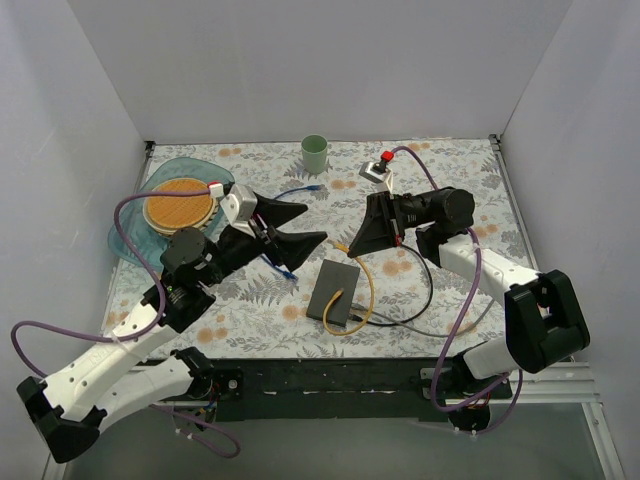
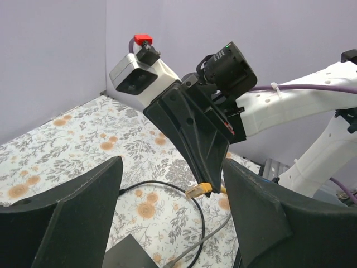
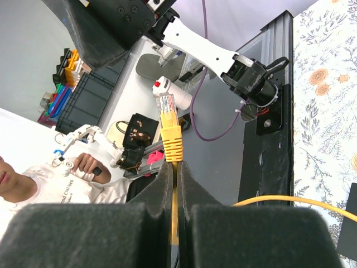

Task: Insert the plug into the switch port

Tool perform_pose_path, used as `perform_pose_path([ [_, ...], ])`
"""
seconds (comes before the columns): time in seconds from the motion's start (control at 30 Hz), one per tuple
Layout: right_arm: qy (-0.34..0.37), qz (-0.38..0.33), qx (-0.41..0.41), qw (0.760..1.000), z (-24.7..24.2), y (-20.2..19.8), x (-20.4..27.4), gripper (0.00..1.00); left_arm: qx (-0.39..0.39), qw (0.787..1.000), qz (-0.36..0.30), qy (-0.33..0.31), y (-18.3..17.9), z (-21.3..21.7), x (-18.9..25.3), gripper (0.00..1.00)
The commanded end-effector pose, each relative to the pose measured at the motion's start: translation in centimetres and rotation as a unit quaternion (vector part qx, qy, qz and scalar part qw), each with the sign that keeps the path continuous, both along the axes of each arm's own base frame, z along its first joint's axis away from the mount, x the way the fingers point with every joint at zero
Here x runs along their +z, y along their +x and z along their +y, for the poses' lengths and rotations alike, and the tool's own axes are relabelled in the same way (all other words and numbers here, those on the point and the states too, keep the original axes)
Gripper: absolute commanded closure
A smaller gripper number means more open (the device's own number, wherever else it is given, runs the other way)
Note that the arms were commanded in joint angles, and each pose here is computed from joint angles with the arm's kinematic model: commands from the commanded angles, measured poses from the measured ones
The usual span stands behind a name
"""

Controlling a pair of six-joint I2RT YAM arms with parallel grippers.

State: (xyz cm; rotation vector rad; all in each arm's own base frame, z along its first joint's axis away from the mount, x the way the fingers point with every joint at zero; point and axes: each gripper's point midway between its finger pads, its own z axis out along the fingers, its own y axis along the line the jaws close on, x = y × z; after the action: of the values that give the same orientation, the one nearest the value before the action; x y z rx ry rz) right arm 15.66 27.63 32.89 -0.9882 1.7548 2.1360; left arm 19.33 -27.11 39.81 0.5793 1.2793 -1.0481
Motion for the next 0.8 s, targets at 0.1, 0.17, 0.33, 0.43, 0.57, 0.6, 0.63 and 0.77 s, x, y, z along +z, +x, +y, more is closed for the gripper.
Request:
perform_pose_path([
  [0.1, 0.144, -0.281, -0.001, 0.949, -1.5, -3.1, 3.6, 0.99, -0.074, 0.996, -0.019, 0.05, -1.4, -2.0, -1.0, 0.33],
  [0.17, 0.145, -0.282, -0.001, 0.949, -1.5, -3.2, 3.6, 0.99, -0.101, 0.993, -0.023, 0.056, -2.2, -2.5, -1.1, 0.35],
  [0.33, 0.144, -0.281, -0.002, 0.949, -1.6, -3.3, 3.7, 0.99, -0.11, 0.992, -0.009, 0.062, -1.8, -3.2, -1.6, 0.44],
  [0.43, 0.142, -0.28, 0.0, 0.949, -1.6, -3.4, 3.6, 0.99, -0.071, 0.997, 0.015, 0.039, -0.7, -2.6, -1.1, 0.36],
  [0.57, 0.142, -0.277, -0.011, 0.95, -1.8, -3.1, 3.6, 0.99, -0.033, 0.999, 0.038, -0.012, -0.3, -1.2, 0.3, 0.31],
  [0.6, 0.133, -0.259, -0.018, 0.957, -1.7, -2.5, 3.3, 0.99, -0.028, 0.999, 0.039, -0.023, -0.3, -0.9, 0.5, 0.3],
  [0.63, 0.132, -0.255, -0.024, 0.958, -1.7, -2.3, 3.2, 0.99, -0.022, 0.998, 0.04, -0.03, -0.4, -0.6, 0.8, 0.3],
  [0.77, 0.112, -0.25, -0.056, 0.96, -1.3, -1.2, 2.7, 0.99, -0.004, 0.998, 0.04, -0.046, -0.6, 0.6, 1.7, 0.3],
])
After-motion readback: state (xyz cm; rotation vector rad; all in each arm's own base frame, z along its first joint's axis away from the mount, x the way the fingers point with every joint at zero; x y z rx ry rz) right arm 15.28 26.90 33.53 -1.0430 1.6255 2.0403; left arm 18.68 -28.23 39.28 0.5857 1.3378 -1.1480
